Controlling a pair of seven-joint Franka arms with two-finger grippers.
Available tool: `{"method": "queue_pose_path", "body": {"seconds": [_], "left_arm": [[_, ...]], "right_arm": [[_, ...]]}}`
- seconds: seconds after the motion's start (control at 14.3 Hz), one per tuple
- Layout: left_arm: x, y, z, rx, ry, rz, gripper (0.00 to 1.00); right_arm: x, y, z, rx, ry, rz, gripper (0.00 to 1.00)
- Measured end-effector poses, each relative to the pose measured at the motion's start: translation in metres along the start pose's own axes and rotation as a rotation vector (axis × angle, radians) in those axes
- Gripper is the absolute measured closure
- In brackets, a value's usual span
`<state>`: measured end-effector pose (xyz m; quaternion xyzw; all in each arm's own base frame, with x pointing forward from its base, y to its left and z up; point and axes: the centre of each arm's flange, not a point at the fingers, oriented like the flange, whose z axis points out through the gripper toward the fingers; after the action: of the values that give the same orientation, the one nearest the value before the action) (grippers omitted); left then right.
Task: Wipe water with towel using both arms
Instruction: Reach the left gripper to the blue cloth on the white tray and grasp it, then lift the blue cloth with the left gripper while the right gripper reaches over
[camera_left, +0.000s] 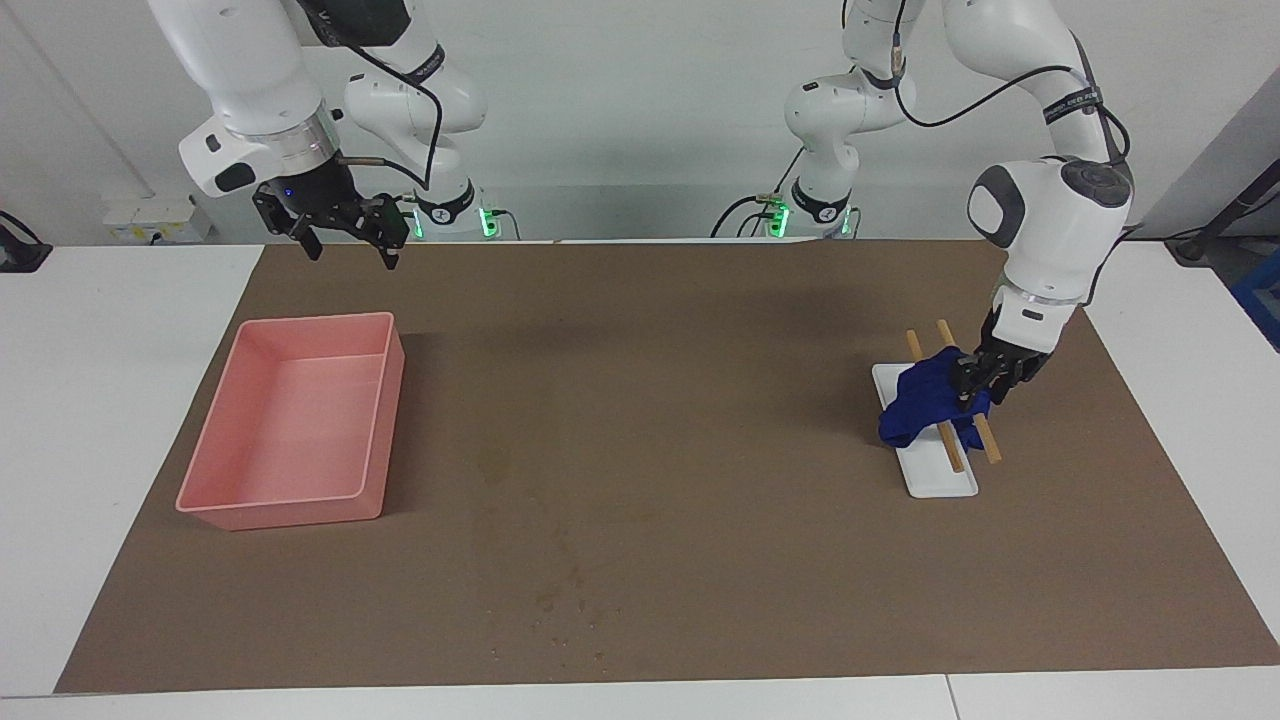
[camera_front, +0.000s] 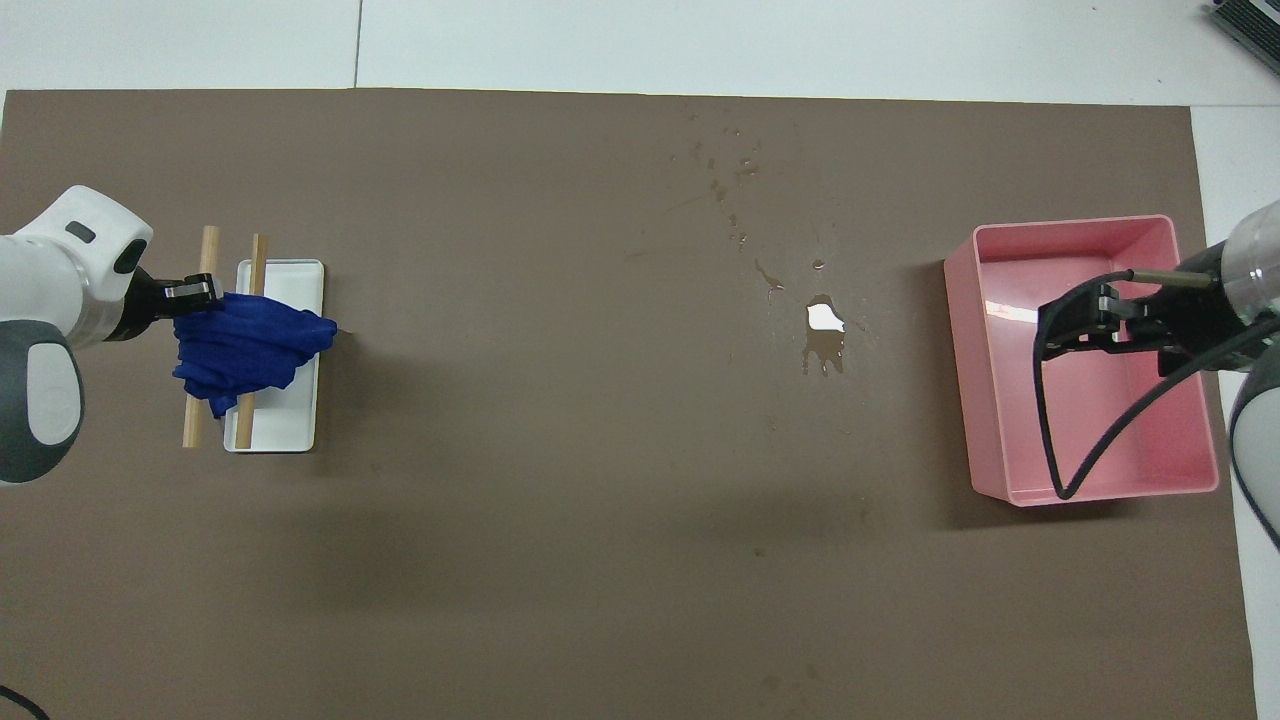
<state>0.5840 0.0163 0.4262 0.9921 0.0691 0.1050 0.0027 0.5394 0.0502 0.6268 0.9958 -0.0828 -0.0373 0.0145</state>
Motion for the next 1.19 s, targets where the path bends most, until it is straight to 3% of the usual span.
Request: {"method": "queue_pose_path", "body": {"seconds": [0.07, 0.28, 0.49, 0.7, 0.91, 1.19], "left_arm": [[0.001, -0.001, -0.002, 0.001, 0.008, -0.001, 0.73], [0.001, -0.004, -0.008, 0.004, 0.016, -0.006, 0.89], [0.001, -0.005, -0.009, 0.007, -0.003, -0.008, 0.89], [0.006, 0.001, -0.035, 0.022, -0.113, -0.042, 0.89], [0.007, 0.025, -0.077, 0.034, -0.217, -0.241, 0.9], [0.003, 0.062, -0.106, -0.07, -0.341, -0.682, 0.9]], "right_arm": [[0.0, 0.0, 0.0, 0.0, -0.001, 0.0, 0.0], [-0.001, 0.0, 0.002, -0.002, -0.004, 0.0, 0.0], [-0.003, 0.0, 0.002, -0.002, -0.005, 0.0, 0.0], [-0.003, 0.0, 0.002, -0.002, -0.003, -0.001, 0.0], [-0.003, -0.003, 0.0, 0.002, 0.009, -0.005, 0.0], [-0.005, -0.021, -0.003, 0.065, 0.025, -0.001, 0.0]]}}
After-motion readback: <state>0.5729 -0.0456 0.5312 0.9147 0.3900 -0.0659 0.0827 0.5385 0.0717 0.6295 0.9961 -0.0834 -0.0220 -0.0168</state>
